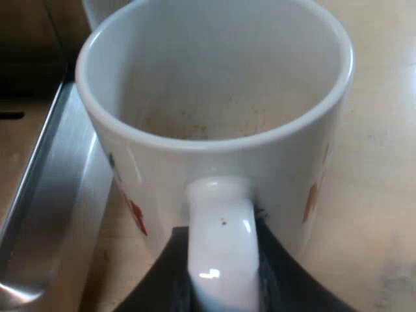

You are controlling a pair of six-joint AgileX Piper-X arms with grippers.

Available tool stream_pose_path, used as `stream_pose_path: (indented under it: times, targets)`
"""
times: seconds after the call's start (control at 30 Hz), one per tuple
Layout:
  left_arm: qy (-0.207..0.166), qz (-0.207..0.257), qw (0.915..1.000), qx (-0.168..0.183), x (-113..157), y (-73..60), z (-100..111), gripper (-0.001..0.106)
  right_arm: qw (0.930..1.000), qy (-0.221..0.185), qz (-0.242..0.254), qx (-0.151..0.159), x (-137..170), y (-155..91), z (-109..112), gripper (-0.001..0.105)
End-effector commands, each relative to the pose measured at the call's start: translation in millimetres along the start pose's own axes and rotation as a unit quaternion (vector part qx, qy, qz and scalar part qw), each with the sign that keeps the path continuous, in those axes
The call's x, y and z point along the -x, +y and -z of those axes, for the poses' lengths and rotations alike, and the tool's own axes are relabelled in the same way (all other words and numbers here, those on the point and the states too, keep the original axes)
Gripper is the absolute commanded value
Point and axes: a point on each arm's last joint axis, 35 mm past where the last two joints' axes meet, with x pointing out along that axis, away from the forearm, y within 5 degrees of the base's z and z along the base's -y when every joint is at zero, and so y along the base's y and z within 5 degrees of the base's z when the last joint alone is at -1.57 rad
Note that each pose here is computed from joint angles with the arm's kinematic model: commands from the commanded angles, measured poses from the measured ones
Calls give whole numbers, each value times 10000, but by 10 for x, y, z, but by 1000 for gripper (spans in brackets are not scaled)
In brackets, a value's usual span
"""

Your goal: Place mug into machine

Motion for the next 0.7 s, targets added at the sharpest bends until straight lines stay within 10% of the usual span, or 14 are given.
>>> stream_pose_path:
  times: [0.03,0.7]
  targets:
    - [-322,88,9994,-113,151,-86,-72,77,9994,-256,128,200,224,-86,-187,0]
    - [-538,58,9983,-205,787,-348,89,77,9945,-911,-459,236,1517,-282,-315,0]
